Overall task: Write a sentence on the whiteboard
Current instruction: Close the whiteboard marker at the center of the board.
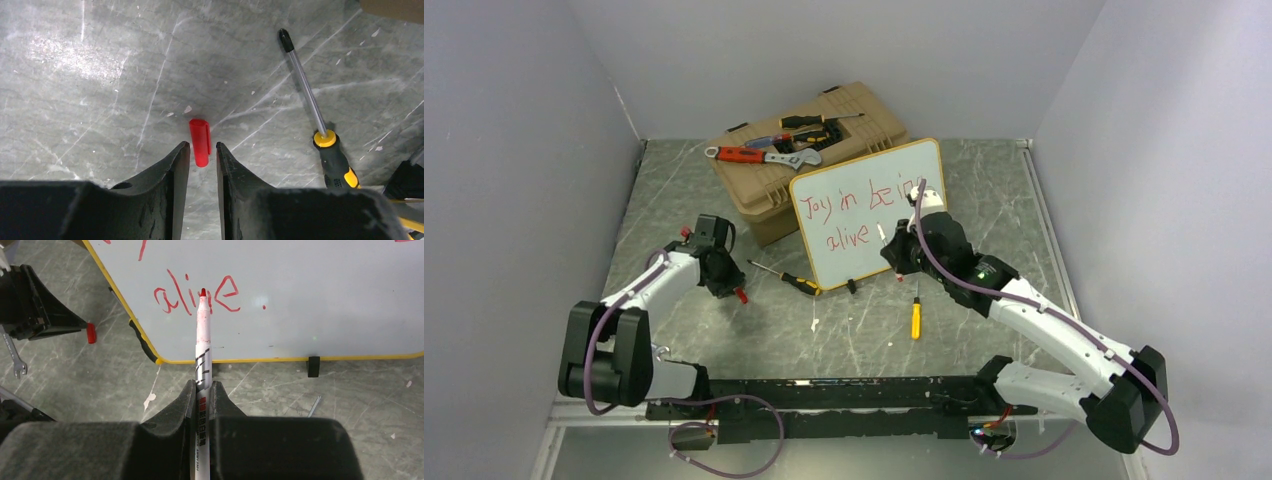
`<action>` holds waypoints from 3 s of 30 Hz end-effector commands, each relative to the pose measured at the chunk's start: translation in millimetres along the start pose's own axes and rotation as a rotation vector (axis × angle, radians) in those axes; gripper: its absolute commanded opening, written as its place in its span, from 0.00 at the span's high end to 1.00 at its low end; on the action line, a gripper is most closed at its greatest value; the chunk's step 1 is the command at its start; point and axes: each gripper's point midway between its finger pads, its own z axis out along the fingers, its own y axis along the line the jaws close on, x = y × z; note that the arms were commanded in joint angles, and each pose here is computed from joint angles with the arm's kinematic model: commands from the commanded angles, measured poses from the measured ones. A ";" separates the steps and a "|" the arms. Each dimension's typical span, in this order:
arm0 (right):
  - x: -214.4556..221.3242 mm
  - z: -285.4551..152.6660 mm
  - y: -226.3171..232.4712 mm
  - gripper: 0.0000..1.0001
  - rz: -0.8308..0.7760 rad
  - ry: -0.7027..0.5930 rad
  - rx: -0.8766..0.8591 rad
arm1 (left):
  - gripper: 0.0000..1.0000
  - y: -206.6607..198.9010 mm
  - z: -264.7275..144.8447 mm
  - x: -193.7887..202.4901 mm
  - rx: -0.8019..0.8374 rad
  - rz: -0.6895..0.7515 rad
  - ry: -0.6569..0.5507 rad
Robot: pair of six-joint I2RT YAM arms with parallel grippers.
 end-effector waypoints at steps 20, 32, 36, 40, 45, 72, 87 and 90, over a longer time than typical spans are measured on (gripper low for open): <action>-8.4 2.3 13.9 1.00 0.000 -0.025 -0.053 | 0.76 1.5 19.9 -9.4 -0.039 0.018 -0.014; -14.7 -6.2 30.7 1.00 -0.035 -0.030 -0.124 | 1.00 -1.1 -11.0 -11.9 0.001 -0.065 -0.052; -17.5 -8.4 56.6 1.00 -0.059 -0.025 -0.216 | 1.00 -25.5 -66.0 -27.8 0.182 -0.153 -0.153; -19.1 -6.3 89.1 1.00 -0.085 -0.004 -0.280 | 1.00 -55.6 -124.9 -45.1 0.397 -0.223 -0.237; -26.5 -11.6 136.9 1.00 -0.076 -0.008 -0.398 | 1.00 -108.6 -172.5 -52.7 0.675 -0.322 -0.172; -12.1 -1.9 171.5 1.00 -0.161 0.050 -0.356 | 1.00 -173.0 -218.6 -29.1 0.905 -0.304 -0.074; -14.5 -5.9 163.9 1.00 -0.127 0.028 -0.330 | 1.00 -168.6 -216.9 -19.5 0.883 -0.304 -0.059; -14.2 -6.5 164.6 1.00 -0.128 0.027 -0.337 | 1.00 -168.7 -216.6 -18.5 0.883 -0.304 -0.057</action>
